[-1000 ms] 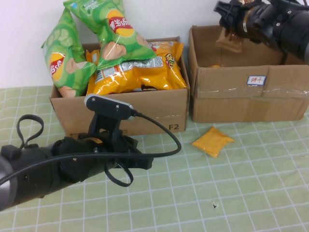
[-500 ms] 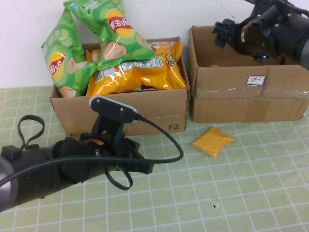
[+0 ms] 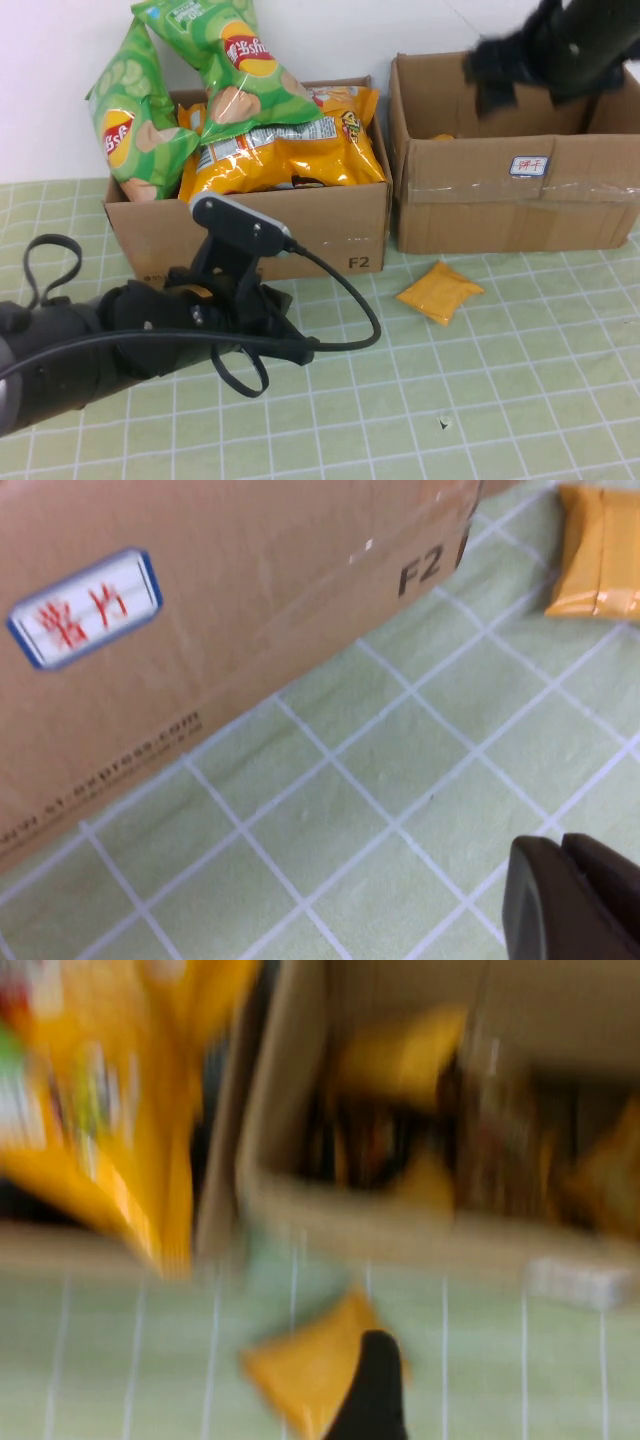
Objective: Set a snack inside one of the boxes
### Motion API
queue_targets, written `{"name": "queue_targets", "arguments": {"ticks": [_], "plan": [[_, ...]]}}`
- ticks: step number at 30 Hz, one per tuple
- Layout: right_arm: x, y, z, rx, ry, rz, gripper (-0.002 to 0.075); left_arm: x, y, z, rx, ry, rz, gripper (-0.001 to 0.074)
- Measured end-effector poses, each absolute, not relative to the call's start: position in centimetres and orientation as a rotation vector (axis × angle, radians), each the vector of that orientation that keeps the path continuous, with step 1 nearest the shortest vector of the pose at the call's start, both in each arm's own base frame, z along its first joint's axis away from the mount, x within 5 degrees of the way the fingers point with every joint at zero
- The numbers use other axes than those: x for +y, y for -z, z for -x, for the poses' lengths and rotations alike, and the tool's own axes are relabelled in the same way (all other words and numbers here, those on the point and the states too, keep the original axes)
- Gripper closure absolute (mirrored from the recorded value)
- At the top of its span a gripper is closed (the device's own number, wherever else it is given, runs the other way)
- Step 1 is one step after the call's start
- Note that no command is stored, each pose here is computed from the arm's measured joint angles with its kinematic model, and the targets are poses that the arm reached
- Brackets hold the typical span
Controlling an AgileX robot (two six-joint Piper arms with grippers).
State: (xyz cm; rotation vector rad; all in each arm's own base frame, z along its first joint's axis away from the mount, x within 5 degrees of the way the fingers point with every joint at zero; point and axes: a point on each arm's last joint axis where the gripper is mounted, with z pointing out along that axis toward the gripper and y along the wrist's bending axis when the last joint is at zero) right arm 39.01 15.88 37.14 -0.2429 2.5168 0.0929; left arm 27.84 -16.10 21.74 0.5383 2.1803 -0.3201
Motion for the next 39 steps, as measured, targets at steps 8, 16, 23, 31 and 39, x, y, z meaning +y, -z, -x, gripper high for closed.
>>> {"name": "queue_targets", "arguments": {"ticks": [8, 16, 23, 31, 39], "plan": [[17.7, -32.4, -36.8, 2.724, -0.050, 0.420, 0.0130, -15.0, -24.2, -26.3, 2.088, 0.317, -0.505, 0.0736], [19.8, -26.3, -34.5, 2.702, -0.061, 0.458, 0.0130, -10.5, -25.1, -20.6, 1.928, 0.202, -0.436, 0.0736], [19.4, -22.2, -34.8, 2.572, -0.168, 0.195, 0.0130, -7.4, -25.9, -15.3, 1.802, 0.237, -0.396, 0.0736], [20.0, -21.2, -34.4, 2.565, -0.158, 0.274, 0.0153, -5.5, -28.7, -10.1, 1.571, 0.309, -0.471, 0.0736], [18.8, -23.2, -29.0, 2.575, -0.041, 0.500, 0.0183, -3.1, -31.1, -5.5, 1.286, 0.277, -0.472, 0.0736]]}}
